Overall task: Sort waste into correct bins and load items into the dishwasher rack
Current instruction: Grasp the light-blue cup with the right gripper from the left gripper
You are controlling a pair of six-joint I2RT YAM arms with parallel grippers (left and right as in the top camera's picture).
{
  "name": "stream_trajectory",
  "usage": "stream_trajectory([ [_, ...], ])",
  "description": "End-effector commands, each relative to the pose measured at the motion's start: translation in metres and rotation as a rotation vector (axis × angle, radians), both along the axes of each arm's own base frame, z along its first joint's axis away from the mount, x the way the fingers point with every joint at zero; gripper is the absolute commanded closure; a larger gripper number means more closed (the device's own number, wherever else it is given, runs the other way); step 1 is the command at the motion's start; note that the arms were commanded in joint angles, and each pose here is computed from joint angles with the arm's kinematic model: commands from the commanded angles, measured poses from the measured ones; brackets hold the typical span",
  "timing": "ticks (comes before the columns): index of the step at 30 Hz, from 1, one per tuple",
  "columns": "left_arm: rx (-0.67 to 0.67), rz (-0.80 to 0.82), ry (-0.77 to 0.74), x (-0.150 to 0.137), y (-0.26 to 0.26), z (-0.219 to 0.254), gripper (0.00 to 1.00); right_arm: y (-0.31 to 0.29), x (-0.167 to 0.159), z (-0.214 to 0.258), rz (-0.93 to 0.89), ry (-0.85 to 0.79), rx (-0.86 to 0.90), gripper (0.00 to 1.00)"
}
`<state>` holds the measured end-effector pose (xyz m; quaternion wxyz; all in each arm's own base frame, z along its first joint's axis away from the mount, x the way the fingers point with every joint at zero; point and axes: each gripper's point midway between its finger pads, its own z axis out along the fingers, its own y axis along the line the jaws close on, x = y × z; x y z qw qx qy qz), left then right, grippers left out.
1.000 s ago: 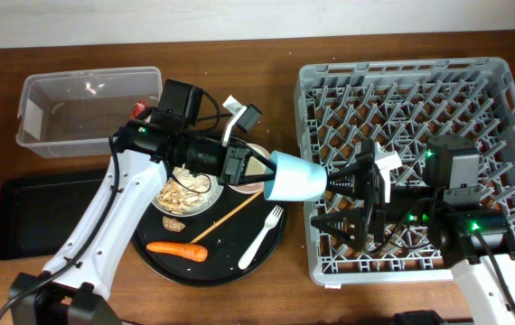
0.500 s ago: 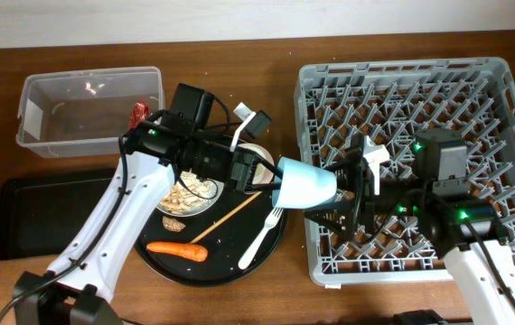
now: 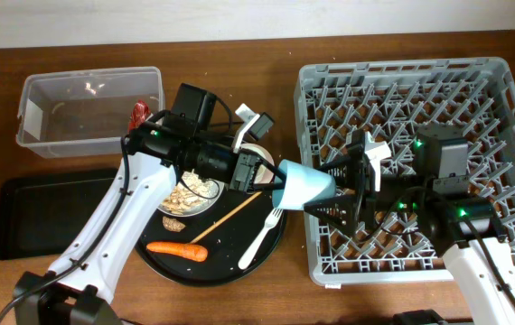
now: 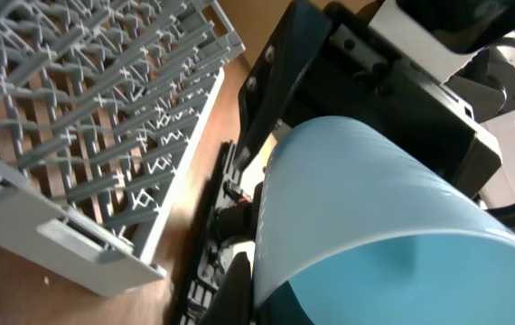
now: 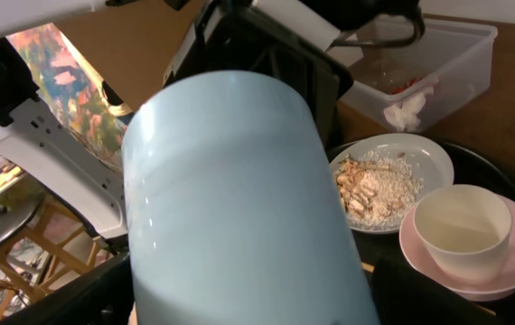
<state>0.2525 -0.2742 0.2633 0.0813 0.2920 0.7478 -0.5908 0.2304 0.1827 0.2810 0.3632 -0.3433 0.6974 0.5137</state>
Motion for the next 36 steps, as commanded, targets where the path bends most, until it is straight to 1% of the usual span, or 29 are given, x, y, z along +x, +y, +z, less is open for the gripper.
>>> stream_trajectory([
  [1, -0.025, 0.001, -0.035, 0.002, -0.002, 0.011, 1.00, -0.001, 0.003, 0.004, -0.008, 0.000, 0.001, 0.16],
  [3, -0.026, 0.005, -0.038, 0.003, -0.001, 0.011, 1.00, -0.002, 0.003, 0.004, -0.012, -0.001, -0.003, 0.18],
  [5, -0.025, 0.006, -0.034, 0.003, 0.000, 0.011, 1.00, -0.002, 0.004, 0.004, -0.014, -0.004, -0.004, 0.22],
  [8, -0.025, 0.006, -0.034, 0.003, 0.000, 0.011, 1.00, -0.002, 0.005, 0.005, -0.014, -0.013, -0.003, 0.24],
  [13, -0.022, 0.006, -0.027, 0.002, 0.000, 0.010, 1.00, -0.012, 0.013, 0.007, -0.055, -0.027, 0.001, 0.24],
  [18, -0.022, 0.006, -0.027, 0.003, 0.000, 0.010, 1.00, -0.011, 0.010, 0.009, -0.036, -0.027, 0.017, 0.25],
  [20, -0.022, 0.006, -0.028, 0.003, 0.000, 0.010, 1.00, -0.009, 0.006, 0.013, -0.012, -0.026, 0.037, 0.28],
  [24, -0.016, 0.010, -0.032, 0.003, 0.000, 0.009, 0.99, -0.008, 0.002, 0.016, 0.009, -0.024, 0.055, 0.39],
  [25, -0.016, 0.010, -0.035, 0.004, 0.000, 0.009, 0.97, -0.008, 0.002, 0.016, 0.010, -0.023, 0.055, 0.43],
  [26, -0.012, 0.013, -0.041, 0.005, 0.000, 0.009, 0.95, -0.008, 0.002, 0.016, 0.012, -0.023, 0.057, 0.45],
  [27, -0.006, 0.017, -0.043, 0.006, 0.000, 0.008, 0.86, -0.008, 0.002, 0.016, 0.011, -0.023, 0.057, 0.45],
  [28, -0.002, 0.019, -0.045, 0.006, 0.000, 0.007, 0.74, -0.008, 0.002, 0.016, 0.011, -0.023, 0.057, 0.46],
  [30, 0.025, 0.033, -0.055, 0.009, 0.001, 0.002, 0.64, -0.008, 0.002, 0.016, 0.011, -0.023, 0.056, 0.46],
  [32, 0.072, 0.059, -0.072, 0.014, 0.003, -0.006, 0.56, -0.008, 0.002, 0.016, 0.010, -0.023, 0.056, 0.50],
  [33, 0.109, 0.079, -0.083, 0.018, 0.006, -0.012, 0.54, -0.008, 0.003, 0.015, 0.005, -0.023, 0.051, 0.52],
  [35, 0.161, 0.117, -0.089, 0.025, 0.013, -0.020, 0.53, -0.009, 0.004, 0.014, -0.003, -0.023, 0.045, 0.57],
  [36, 0.193, 0.149, -0.082, 0.031, 0.021, -0.025, 0.53, -0.011, 0.012, 0.008, -0.055, 0.011, 0.014, 0.60],
])
